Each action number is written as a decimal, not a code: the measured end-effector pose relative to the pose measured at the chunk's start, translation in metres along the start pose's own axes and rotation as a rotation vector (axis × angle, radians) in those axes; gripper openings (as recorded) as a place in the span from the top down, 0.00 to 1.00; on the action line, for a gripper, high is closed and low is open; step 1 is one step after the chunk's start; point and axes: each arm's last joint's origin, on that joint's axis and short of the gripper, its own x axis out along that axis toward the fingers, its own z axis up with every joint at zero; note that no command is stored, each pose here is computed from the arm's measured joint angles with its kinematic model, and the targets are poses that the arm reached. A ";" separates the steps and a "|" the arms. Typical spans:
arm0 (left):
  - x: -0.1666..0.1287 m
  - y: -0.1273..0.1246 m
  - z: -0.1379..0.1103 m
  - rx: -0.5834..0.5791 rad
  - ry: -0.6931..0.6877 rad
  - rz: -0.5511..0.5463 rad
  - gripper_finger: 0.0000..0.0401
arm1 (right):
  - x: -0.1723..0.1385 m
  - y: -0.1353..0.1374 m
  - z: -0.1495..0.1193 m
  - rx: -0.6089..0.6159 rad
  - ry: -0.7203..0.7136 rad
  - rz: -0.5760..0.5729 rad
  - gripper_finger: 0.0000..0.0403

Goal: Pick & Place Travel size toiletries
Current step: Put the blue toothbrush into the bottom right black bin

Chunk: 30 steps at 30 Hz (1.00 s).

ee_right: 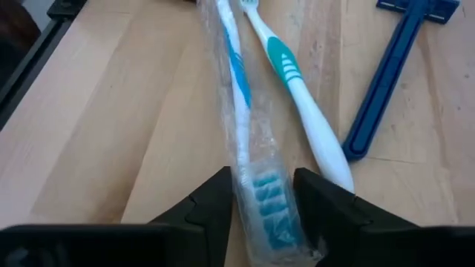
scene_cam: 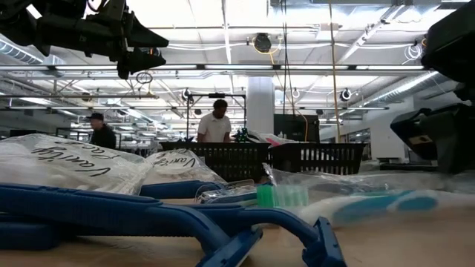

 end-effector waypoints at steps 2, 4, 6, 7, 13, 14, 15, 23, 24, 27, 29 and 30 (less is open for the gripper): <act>0.000 0.000 0.000 0.000 -0.001 0.000 0.29 | -0.001 0.000 0.001 0.000 -0.001 0.004 0.71; 0.000 0.000 0.000 0.000 -0.001 0.000 0.29 | -0.004 0.000 0.002 -0.010 0.000 0.015 0.75; 0.000 0.000 0.000 0.000 -0.001 0.000 0.29 | -0.007 0.001 0.003 -0.015 0.004 0.035 0.80; 0.000 0.000 0.000 0.000 0.000 0.000 0.29 | -0.008 0.002 0.004 -0.014 0.005 0.047 0.82; 0.000 0.000 0.000 0.000 -0.001 0.000 0.29 | -0.018 0.006 0.011 -0.009 -0.025 0.096 0.84; 0.000 0.000 0.000 0.000 -0.001 0.000 0.29 | -0.020 0.007 0.012 -0.006 -0.035 0.100 0.84; 0.000 0.000 0.000 0.000 0.000 0.000 0.29 | -0.022 0.007 0.014 -0.004 -0.046 0.106 0.83; 0.000 0.000 0.000 0.000 -0.001 0.000 0.29 | -0.034 0.009 0.025 -0.008 -0.105 0.132 0.83; 0.000 0.000 0.000 0.000 0.000 0.001 0.29 | -0.034 0.009 0.025 -0.008 -0.107 0.133 0.83; 0.000 0.000 0.000 0.000 0.000 0.000 0.29 | -0.034 0.009 0.025 0.009 -0.105 0.133 0.83; 0.000 0.000 0.000 0.000 -0.001 0.000 0.29 | -0.034 0.009 0.025 0.029 -0.105 0.133 0.83; 0.000 0.000 0.000 0.000 -0.001 0.000 0.29 | -0.034 0.008 0.025 0.040 -0.107 0.128 0.83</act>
